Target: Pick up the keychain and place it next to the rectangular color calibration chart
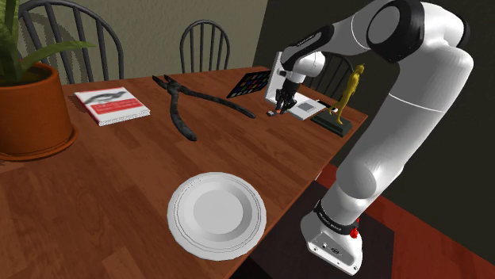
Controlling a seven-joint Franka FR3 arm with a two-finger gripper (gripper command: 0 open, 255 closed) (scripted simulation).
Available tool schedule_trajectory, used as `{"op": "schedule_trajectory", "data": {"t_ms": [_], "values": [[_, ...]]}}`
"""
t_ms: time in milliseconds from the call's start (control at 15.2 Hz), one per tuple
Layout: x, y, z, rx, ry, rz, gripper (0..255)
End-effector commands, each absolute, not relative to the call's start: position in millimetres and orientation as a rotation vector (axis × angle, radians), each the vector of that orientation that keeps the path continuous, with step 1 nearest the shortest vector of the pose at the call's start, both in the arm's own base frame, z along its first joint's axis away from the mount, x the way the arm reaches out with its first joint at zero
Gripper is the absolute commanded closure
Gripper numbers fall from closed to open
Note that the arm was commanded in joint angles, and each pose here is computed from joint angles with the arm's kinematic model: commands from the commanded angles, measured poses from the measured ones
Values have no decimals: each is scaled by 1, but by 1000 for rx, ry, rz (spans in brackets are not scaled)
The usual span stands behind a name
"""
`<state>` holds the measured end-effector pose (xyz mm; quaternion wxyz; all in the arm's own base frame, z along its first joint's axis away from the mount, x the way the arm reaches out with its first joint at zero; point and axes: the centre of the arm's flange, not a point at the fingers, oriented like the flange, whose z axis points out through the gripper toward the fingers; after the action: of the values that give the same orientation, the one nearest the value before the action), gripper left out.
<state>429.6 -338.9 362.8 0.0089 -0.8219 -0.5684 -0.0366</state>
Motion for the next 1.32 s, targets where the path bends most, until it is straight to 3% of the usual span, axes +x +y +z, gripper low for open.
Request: {"op": "schedule_trajectory", "data": {"t_ms": [0,594,660,990,1254], "values": [[429,-339,352,-2568,-1776,-115,255],[429,-339,348,-2568,-1776,-114,255],[429,-339,348,-2568,-1776,-114,0],[429,-339,348,-2568,-1776,-114,0],[426,-342,398,-2568,-1776,-115,0]]}}
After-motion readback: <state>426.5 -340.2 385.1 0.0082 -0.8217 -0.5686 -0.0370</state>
